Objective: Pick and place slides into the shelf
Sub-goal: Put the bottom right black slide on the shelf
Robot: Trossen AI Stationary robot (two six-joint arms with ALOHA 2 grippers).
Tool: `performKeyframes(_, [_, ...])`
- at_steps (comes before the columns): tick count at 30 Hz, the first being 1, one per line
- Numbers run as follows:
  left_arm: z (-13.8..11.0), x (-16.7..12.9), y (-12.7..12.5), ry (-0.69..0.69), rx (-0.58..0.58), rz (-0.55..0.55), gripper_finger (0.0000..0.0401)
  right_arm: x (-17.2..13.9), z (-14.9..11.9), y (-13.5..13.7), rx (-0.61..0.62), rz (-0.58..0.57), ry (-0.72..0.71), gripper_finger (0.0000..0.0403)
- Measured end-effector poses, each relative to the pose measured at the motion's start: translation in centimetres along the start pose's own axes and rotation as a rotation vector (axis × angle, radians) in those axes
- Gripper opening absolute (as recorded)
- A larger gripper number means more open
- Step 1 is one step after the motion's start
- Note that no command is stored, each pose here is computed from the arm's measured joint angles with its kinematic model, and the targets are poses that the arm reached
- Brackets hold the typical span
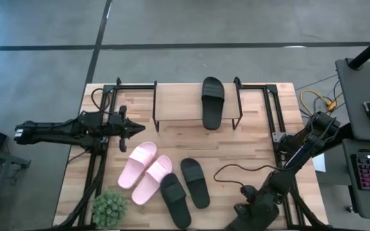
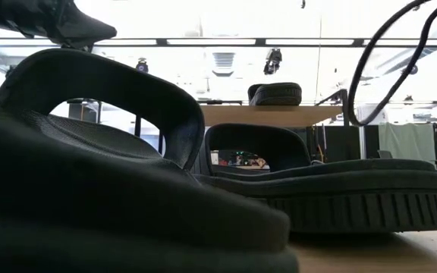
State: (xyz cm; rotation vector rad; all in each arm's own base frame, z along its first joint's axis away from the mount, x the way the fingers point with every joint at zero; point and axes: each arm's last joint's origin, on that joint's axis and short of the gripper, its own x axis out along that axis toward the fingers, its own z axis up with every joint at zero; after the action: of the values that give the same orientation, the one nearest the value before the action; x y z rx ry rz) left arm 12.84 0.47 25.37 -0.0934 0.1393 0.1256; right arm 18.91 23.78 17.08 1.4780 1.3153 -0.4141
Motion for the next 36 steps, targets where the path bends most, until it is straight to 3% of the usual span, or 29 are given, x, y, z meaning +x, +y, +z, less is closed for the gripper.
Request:
performKeyframes(3, [0.2, -0.2, 0.0, -0.014, -0.003, -0.002, 0.001, -0.1, 0.5, 0.5, 0.01, 0.066, -0.097, 0.0011])
performKeyframes(12, [0.5, -0.4, 0.0, -0.034, -0.005, -0.004, 0.001, -3.0, 1.0, 5.1, -0.002, 0.459, -0.505, 0.0009])
performKeyframes(17, [0.5, -0.4, 0.0, -0.035, -0.005, -0.004, 0.001, -4.2, 1.8, 7.4, -0.068, 0.489, -0.569, 0.0009])
performKeyframes(20, [0.6, -0.4, 0.0, -0.044, -0.048, -0.006, 0.001, -5.6, 2.4, 9.0, -0.092, 0.553, -0.687, 0.0009])
performKeyframes(28, [0.6, -0.3, 0.0, -0.043, -0.051, -0.006, 0.001, -10.1, 6.5, 11.8, 0.092, 0.735, -1.149, 0.0011])
performKeyframes(32, [0.6, -0.3, 0.0, -0.044, -0.047, -0.006, 0.001, -12.5, 9.7, 13.9, 0.152, 0.735, -1.269, 0.0013])
performKeyframes(36, [1.0, -0.3, -0.1, -0.078, -0.05, -0.01, 0.001, -15.2, 12.6, 16.0, 0.119, 0.669, -1.361, 0.0013])
